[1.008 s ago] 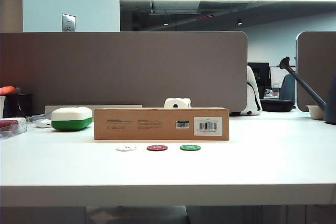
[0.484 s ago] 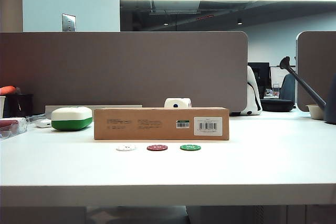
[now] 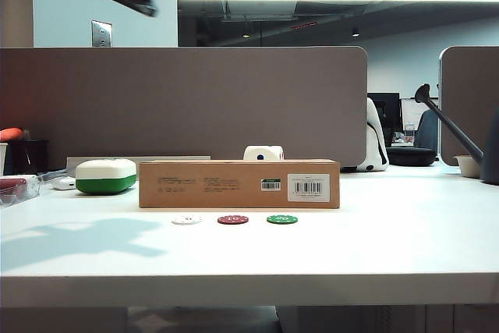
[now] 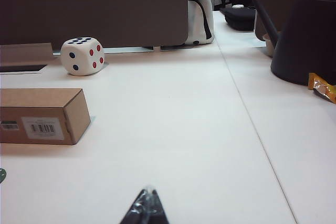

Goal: Push the chip with the lowest value in the row forward next to the rectangular box.

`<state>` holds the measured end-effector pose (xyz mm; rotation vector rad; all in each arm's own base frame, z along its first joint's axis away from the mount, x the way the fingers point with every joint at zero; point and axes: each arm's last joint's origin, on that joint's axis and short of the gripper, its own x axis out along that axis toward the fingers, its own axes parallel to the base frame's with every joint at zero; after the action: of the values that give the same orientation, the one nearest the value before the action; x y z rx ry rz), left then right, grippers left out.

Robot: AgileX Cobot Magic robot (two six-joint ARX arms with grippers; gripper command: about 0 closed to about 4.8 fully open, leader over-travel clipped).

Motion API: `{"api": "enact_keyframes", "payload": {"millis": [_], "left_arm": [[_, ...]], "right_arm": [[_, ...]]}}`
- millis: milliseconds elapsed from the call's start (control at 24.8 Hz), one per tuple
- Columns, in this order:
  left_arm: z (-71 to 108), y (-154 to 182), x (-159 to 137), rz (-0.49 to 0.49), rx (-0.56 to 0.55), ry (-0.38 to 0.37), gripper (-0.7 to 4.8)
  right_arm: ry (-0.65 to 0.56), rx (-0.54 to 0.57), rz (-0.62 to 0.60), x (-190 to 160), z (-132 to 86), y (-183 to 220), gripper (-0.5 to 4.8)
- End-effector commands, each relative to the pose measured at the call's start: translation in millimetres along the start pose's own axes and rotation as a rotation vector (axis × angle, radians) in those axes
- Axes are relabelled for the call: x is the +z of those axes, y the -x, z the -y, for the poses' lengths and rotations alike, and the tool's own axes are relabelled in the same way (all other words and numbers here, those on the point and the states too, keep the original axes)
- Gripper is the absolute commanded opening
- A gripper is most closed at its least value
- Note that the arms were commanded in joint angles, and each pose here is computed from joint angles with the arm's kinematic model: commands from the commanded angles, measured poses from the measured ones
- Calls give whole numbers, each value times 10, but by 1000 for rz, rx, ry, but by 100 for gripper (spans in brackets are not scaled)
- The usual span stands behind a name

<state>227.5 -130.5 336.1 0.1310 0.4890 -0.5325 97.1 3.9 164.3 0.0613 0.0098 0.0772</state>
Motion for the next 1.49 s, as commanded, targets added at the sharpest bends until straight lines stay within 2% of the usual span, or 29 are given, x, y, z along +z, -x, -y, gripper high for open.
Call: {"api": "enact_keyframes", "payload": {"millis": [40, 242, 443, 564, 685, 887, 1250, 1492], "left_arm": [[169, -111, 21, 18, -55, -34, -5], [298, -243, -38, -26, -97, -55, -5], [290, -294, -59, -42, -109, -53, -5], [274, -327, -78, -54, -101, -50, -5], [275, -341, -113, -65, -105, -50, -5], [274, -393, -216, -73, -105, -50, -5], [279, -417, -340, -134, -106, -52, -5], [280, -438, -376, -167, -108, -52, -5]], "right_arm": [[3, 1, 12, 0, 0, -3, -9], [3, 2, 14, 1, 0, -3, -9], [3, 27, 13, 2, -7, -2, -9], [4, 138, 6, 0, -39, 0, -9], [4, 305, -4, -4, -86, 11, -9], [6, 444, -12, -6, -124, 26, -9], [1, 450, -14, -6, -125, 26, -9], [-65, 449, -30, -7, -125, 26, -9]]}}
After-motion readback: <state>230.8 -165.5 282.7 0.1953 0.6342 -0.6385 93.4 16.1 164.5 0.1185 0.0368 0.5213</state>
